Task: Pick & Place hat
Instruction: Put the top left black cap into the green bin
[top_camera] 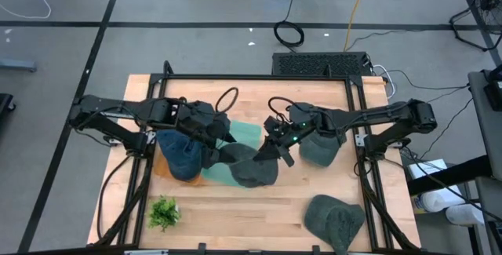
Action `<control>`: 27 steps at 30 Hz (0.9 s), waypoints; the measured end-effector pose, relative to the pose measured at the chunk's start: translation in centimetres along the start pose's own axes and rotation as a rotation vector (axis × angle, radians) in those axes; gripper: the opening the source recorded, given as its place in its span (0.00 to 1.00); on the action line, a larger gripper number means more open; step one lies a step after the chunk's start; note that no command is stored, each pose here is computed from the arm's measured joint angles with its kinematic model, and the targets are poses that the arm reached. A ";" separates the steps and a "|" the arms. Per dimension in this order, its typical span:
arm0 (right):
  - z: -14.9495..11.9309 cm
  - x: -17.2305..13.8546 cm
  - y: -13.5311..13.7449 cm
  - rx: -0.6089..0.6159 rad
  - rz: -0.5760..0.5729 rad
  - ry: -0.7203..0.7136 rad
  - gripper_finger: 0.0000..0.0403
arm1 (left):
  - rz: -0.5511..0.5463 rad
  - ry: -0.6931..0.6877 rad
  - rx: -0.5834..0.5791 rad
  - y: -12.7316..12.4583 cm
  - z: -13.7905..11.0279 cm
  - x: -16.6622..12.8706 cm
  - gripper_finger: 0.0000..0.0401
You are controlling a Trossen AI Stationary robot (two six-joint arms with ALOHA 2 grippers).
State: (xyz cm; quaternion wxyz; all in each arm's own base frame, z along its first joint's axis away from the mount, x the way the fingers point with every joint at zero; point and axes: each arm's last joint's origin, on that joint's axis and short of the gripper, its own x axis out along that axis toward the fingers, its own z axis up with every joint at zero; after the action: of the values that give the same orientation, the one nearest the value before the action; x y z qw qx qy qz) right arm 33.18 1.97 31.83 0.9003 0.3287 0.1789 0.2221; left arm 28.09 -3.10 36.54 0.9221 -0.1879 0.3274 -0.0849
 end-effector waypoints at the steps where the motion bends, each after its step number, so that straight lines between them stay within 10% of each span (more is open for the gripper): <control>1: 0.0 0.0 0.0 0.000 -0.001 0.000 0.00 | -0.003 -0.002 -0.007 -0.1 0.0 0.0 0.87; 27: -0.1 0.2 0.5 -0.038 0.019 -0.002 0.01 | -0.296 -0.035 -0.099 -0.9 1.4 0.6 0.03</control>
State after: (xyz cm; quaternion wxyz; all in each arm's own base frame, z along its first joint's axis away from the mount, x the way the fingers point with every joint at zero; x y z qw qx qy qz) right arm 33.16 2.52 32.05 0.9045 0.3135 0.1704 0.2337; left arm 29.44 -3.68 37.53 0.8948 -0.2806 0.2838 -0.2004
